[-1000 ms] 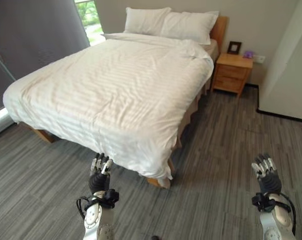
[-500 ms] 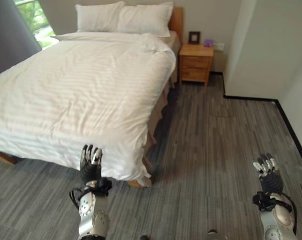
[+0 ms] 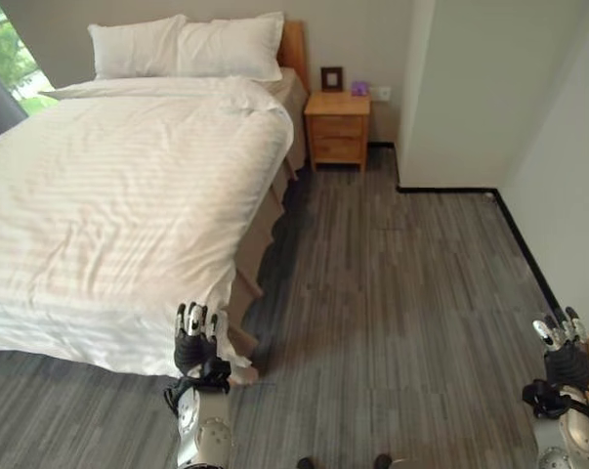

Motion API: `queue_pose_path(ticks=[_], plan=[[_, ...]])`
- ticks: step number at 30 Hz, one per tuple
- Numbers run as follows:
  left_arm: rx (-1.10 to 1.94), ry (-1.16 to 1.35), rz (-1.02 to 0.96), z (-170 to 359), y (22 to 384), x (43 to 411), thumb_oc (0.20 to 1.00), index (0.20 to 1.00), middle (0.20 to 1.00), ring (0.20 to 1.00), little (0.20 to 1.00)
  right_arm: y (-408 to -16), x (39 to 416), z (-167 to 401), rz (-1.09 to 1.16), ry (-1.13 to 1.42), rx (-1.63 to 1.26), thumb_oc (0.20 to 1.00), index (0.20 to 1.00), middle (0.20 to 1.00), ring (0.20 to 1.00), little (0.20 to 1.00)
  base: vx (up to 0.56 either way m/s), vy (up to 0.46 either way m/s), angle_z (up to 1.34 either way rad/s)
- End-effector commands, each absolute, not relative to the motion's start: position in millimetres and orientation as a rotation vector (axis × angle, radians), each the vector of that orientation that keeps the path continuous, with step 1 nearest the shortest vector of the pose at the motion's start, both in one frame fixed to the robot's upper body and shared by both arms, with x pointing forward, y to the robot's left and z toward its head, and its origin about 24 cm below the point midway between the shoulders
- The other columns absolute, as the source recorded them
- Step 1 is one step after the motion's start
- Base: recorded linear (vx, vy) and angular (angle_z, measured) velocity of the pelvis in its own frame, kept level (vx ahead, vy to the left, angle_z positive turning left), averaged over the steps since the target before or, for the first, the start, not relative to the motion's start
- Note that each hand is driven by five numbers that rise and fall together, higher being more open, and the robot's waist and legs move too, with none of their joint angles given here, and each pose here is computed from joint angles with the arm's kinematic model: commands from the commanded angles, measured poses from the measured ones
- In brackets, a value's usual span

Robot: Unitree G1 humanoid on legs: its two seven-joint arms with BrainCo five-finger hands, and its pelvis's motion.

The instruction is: Making the bed.

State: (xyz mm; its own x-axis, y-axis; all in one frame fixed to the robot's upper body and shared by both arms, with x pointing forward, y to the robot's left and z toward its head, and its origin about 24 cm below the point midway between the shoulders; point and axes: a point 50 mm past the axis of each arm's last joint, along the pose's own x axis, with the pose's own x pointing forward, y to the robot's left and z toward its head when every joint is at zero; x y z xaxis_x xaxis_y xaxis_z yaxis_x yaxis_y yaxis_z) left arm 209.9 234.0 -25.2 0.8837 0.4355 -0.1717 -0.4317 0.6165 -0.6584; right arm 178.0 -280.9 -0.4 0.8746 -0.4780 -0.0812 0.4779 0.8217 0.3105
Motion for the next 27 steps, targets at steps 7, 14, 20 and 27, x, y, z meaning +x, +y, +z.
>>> queue_pose_path(ticks=[7, 14, 20, 27], plan=[[-0.660, -0.188, 0.498, 10.5, 266.4, 219.1, 1.000, 1.000, 1.000, 1.000, 1.000, -264.4, 203.1, 17.1, -0.386, -0.102, 0.362, 1.000, 1.000, 1.000, 1.000, 1.000, 0.09, 0.081, 0.01], [-0.649, -0.212, 0.559, 13.3, 279.8, 216.4, 1.000, 1.000, 1.000, 1.000, 1.000, -257.9, 211.2, 22.2, -0.326, -0.101, 0.315, 1.000, 1.000, 1.000, 1.000, 1.000, 0.07, 0.079, -0.12], [-0.589, -0.230, 0.549, 22.4, 285.8, 222.3, 1.000, 1.000, 1.000, 1.000, 1.000, -250.8, 210.4, 25.5, -0.303, -0.123, 0.346, 1.000, 1.000, 1.000, 1.000, 1.000, 0.19, 0.017, -0.11], [-0.572, -0.273, 0.463, 37.3, 276.1, 241.0, 1.000, 1.000, 1.000, 1.000, 1.000, -253.2, 202.2, 22.1, -0.312, -0.111, 0.354, 1.000, 1.000, 1.000, 1.000, 1.000, 0.41, -0.158, 0.21]])
